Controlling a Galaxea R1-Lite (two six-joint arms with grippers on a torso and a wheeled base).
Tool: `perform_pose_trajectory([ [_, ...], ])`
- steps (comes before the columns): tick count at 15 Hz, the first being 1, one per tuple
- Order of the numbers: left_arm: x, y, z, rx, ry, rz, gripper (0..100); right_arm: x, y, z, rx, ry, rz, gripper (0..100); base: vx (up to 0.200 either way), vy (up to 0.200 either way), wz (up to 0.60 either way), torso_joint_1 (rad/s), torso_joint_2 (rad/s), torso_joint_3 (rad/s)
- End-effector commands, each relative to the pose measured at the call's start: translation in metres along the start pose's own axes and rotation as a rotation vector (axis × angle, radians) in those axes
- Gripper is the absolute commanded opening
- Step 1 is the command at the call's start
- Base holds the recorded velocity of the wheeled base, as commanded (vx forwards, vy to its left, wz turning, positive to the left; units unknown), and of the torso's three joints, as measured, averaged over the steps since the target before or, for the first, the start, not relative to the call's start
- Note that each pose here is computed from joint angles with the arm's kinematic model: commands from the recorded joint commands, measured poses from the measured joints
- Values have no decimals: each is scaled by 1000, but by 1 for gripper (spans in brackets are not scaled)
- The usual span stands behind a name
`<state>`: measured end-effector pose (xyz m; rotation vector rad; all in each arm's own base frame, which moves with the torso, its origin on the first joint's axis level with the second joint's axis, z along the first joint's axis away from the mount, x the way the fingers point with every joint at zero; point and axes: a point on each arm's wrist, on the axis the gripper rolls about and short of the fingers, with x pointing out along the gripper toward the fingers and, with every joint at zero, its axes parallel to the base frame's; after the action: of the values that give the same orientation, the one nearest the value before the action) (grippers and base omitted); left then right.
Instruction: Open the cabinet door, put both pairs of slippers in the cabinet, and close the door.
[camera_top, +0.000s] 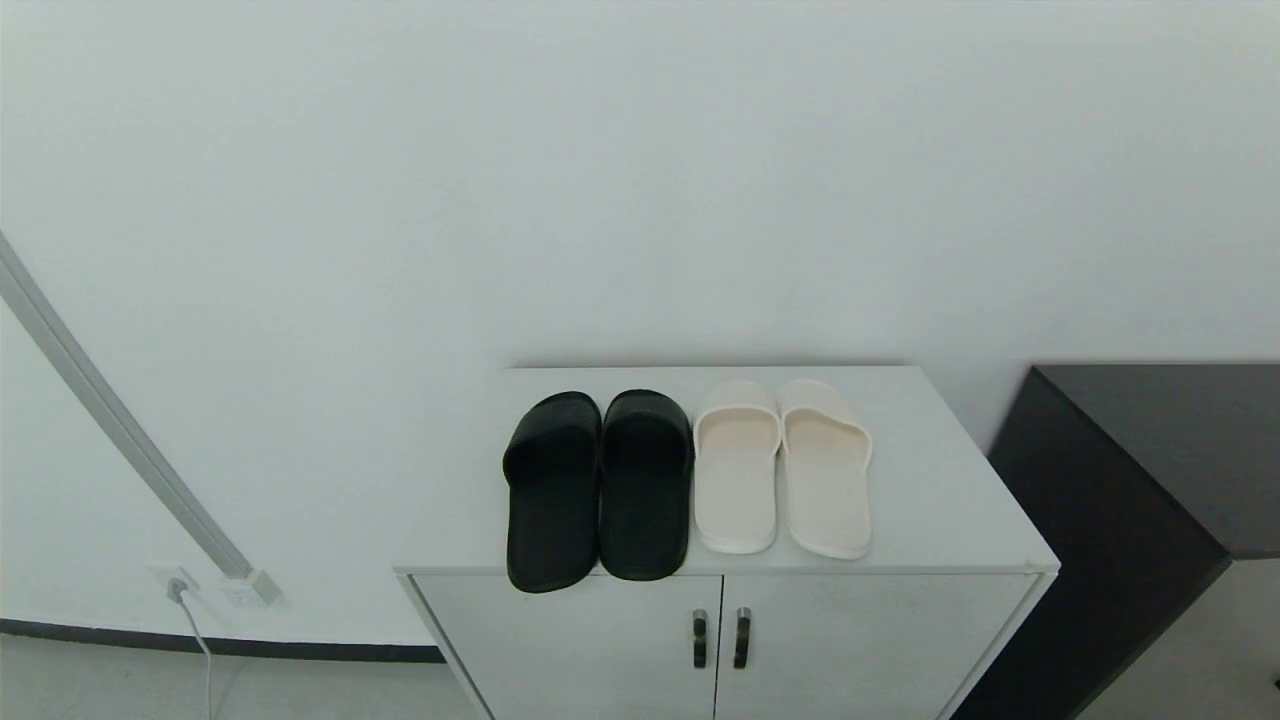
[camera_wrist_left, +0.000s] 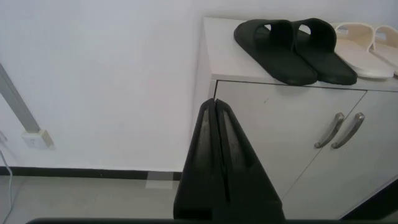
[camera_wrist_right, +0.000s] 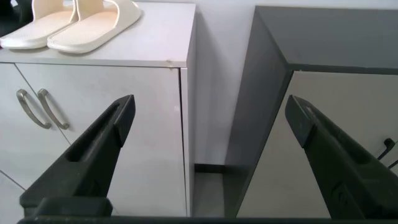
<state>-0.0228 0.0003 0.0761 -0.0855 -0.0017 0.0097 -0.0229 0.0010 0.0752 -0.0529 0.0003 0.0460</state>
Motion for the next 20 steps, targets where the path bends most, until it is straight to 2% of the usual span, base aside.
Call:
perform_pose_trajectory([
  [1,0,0,0,0,0,1,0,0,0,0,-1,2,0,100,0,0,0,0,0,0],
  [6,0,0,0,0,0,2,0,0,0,0,-16,0,5,100,0,0,0,0,0,0],
  [7,0,0,0,0,0,1,0,-2,0,13,-10,-40,4,100,0,0,0,0,0,0],
  [8,0,0,0,1,0,-1,0,-8,-3,56,43,-94,2,100,0,0,0,0,0,0],
  [9,0,0,0,1,0,-1,0,-1,-3,66,64,-26,12,100,0,0,0,0,0,0],
  [10,0,0,0,1,0,-1,0,7,-3,67,30,32,35,100,0,0,0,0,0,0],
  [11,0,0,0,0,0,-1,0,19,-3,61,1,130,95,100,0,0,0,0,0,0],
  [13,0,0,0,1,0,-1,0,39,-2,63,11,200,140,100,0,0,0,0,0,0],
  [15,0,0,0,1,0,-1,0,56,-2,74,32,208,192,100,0,0,0,0,0,0],
  [17,0,0,0,3,0,-2,0,92,2,102,99,248,286,100,0,0,0,0,0,0],
  [20,0,0,0,3,0,-2,0,133,23,126,115,268,376,100,0,0,0,0,0,0],
])
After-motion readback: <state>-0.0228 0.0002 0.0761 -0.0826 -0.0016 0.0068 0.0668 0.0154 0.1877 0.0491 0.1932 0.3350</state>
